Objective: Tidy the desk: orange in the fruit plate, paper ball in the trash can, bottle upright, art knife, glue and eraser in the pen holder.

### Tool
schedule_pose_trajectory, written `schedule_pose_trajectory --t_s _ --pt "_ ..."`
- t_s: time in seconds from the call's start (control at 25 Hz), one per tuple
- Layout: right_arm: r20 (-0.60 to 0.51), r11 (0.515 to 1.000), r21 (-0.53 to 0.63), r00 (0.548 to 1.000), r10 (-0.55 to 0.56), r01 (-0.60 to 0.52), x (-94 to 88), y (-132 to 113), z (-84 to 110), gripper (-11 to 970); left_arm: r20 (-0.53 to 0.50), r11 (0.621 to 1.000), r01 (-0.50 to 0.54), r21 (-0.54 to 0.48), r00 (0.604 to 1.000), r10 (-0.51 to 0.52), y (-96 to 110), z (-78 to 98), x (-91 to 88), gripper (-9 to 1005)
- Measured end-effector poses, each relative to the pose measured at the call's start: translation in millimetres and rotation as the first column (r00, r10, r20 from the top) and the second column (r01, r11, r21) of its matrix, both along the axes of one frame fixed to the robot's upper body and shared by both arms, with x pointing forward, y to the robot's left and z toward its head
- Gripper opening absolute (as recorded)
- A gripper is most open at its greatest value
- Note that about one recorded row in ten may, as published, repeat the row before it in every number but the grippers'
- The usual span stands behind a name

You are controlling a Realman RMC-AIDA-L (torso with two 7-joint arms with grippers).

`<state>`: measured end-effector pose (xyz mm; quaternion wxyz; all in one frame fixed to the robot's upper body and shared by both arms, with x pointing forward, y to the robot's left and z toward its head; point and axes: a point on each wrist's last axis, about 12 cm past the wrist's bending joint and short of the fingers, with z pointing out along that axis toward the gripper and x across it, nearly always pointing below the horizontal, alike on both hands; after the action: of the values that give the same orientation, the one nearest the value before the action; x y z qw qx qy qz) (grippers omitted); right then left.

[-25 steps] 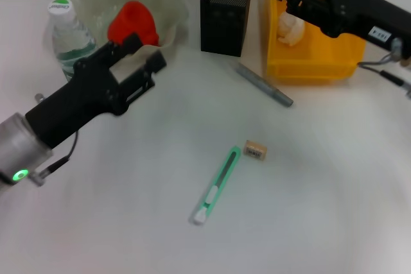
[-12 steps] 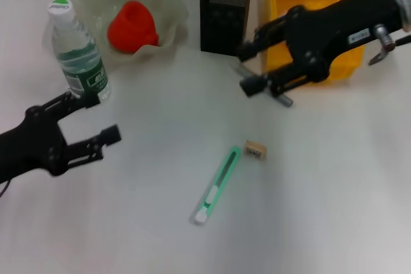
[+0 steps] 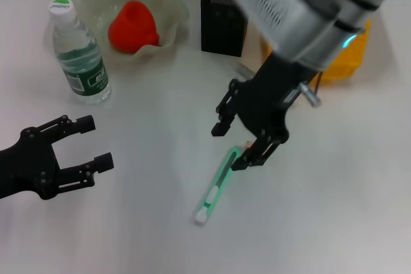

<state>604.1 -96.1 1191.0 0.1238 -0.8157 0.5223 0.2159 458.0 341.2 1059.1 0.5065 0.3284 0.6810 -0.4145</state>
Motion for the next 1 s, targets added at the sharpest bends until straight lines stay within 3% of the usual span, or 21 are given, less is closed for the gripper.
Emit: schedule_pose_trajectory --t_s 0.24,0.6,1.0 --pt "0.089 0.987 -0.037 0.984 0.157 -0.154 -8.5 23.7 -13.3 634 -0.025 1.000 -0.004 -0.011 1.000 0.004 1.0 0.1 -0.8 865" --pt "0.156 0.927 -0.021 0.914 0.374 -0.375 -30.4 49.5 -34.2 630 -0.051 1.000 -0.011 -0.020 0.999 0.010 1.7 -0.9 -3.0 864" --pt "0.181 0.890 -0.059 0.872 0.455 -0.452 -44.1 54.8 -57.6 626 -0.057 0.999 -0.030 -0.028 0.998 0.029 3.8 -1.7 -5.6 863"
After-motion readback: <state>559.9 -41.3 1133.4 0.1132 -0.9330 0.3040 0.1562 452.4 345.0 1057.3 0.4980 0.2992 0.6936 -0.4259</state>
